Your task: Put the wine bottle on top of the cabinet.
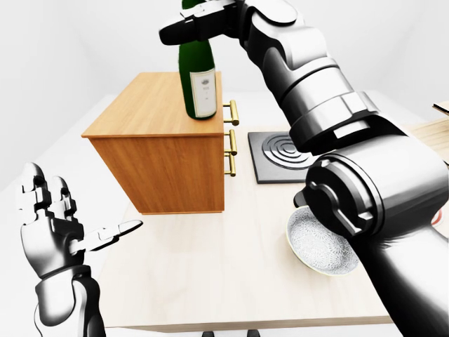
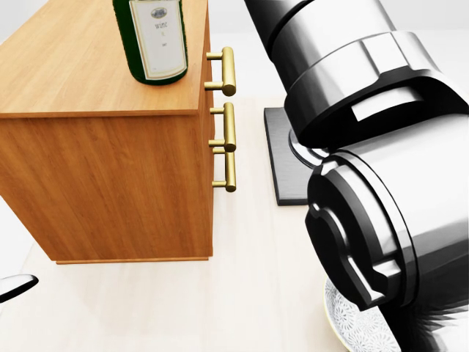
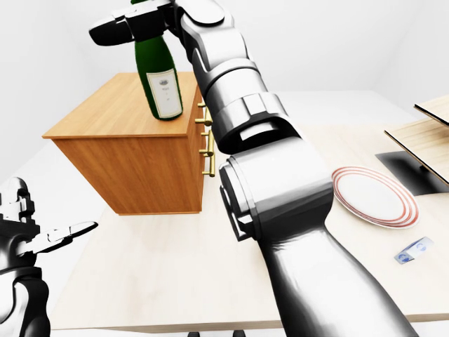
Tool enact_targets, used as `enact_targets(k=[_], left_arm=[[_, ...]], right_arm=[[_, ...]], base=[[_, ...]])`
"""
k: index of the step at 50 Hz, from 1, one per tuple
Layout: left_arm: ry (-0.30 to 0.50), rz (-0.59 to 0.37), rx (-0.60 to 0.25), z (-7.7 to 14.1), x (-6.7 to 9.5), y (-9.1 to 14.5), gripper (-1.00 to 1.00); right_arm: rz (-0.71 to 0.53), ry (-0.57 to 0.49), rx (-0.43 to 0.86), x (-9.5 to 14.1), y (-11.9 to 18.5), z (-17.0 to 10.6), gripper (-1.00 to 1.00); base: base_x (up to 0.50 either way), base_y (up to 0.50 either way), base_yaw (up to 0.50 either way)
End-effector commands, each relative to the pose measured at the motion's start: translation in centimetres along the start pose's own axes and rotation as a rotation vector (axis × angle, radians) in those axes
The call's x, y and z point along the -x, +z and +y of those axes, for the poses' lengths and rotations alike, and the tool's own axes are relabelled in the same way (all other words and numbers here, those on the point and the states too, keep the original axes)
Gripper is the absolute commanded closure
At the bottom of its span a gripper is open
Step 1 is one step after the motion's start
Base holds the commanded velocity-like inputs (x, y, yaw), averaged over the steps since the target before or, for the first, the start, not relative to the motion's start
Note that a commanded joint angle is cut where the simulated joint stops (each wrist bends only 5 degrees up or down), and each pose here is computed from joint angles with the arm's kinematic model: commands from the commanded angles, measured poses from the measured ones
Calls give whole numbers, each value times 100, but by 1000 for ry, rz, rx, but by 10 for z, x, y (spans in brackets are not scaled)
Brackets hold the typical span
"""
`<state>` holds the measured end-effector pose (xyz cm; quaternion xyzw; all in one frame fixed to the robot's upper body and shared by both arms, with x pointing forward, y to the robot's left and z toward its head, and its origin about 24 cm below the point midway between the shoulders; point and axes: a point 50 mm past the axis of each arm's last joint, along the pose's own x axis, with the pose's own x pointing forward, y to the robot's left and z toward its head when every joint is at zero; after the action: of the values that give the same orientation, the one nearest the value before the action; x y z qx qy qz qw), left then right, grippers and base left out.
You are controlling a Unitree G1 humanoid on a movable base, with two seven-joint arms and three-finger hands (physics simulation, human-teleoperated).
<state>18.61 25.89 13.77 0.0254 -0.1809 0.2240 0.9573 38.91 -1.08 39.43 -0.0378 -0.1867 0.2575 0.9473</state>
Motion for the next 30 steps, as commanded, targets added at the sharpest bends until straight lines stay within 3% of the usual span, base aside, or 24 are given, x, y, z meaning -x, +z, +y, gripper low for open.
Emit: enact_targets(k=[1, 13, 30], left_arm=[[-1, -2, 0, 0, 0, 0, -100], [-2, -4, -1, 0, 0, 1, -100], [-6, -31, 3, -2, -2, 7, -100]], right_arm=[[-6, -7, 1, 0, 2, -1, -100], [-13, -5, 7, 0, 5, -2, -100], [-88, -25, 35, 4, 38, -14, -100]], base=[[0, 0, 0], [0, 0, 0], [0, 0, 0]])
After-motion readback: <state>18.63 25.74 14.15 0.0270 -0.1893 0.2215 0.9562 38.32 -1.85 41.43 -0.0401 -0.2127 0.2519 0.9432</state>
